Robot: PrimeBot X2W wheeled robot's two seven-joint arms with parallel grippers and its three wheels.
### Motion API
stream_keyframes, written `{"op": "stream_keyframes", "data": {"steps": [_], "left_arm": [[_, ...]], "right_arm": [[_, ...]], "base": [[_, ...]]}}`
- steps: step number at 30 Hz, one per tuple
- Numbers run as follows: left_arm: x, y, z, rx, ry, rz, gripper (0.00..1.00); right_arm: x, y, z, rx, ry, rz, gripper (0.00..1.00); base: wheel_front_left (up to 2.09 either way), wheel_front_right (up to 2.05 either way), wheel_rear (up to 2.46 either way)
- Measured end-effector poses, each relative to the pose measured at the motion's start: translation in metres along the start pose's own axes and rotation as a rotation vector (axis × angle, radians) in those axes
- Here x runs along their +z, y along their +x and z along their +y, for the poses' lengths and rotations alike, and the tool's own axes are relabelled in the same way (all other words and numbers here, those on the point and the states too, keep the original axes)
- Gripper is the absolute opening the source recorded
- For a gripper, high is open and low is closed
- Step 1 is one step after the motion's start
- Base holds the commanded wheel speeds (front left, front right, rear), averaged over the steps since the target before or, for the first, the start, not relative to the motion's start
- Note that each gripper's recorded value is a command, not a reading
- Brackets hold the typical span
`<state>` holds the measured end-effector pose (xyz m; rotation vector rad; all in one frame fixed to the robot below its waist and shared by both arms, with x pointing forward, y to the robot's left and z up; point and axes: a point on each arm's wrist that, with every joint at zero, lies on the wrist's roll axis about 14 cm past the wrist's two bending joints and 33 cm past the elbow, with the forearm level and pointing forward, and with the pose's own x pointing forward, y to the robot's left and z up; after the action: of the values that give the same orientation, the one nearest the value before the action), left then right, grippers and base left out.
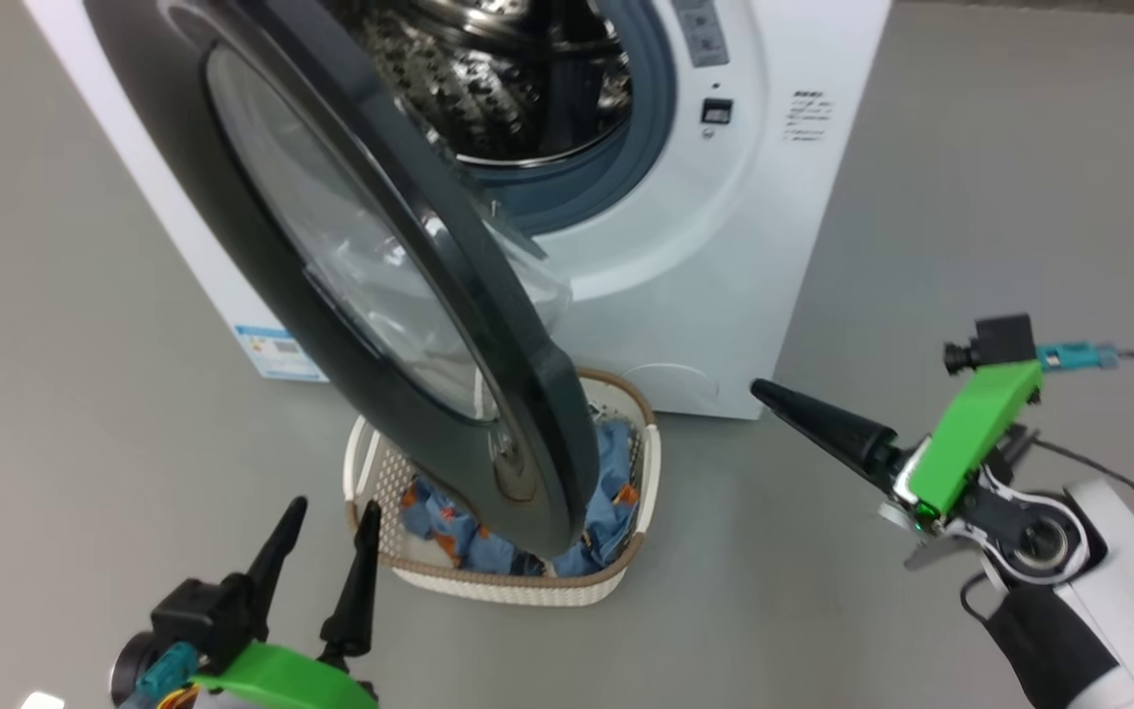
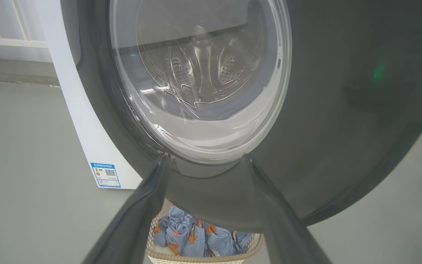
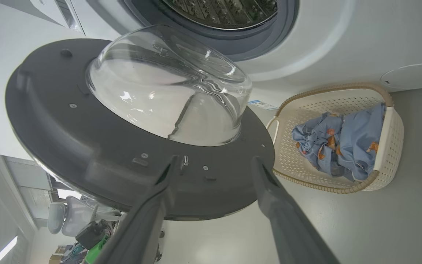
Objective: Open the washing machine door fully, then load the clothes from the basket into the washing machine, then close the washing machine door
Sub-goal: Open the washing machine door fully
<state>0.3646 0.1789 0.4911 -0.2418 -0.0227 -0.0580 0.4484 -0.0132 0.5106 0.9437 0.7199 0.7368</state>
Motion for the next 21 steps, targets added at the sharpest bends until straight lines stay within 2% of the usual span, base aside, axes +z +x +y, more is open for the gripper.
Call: {"op": "stream_keyframes", "data": {"steps": [14,21], "left_arm": [[0.0,-0.006,-0.004,-0.026,0.006,0.001,1.0],[-0.005,-0.01,-0.003,-0.021,0.002,0.013,1.0]], "right_arm": [[0.008,-0.073,-0.049,-0.172,-0.031,-0.233,1.0],[-0.002,-0.103,-0.077,-0.298,-0.16,-0.283,1.0]], "base": [[0.0,0.0,0.0],[0.0,0.0,0.0]]}}
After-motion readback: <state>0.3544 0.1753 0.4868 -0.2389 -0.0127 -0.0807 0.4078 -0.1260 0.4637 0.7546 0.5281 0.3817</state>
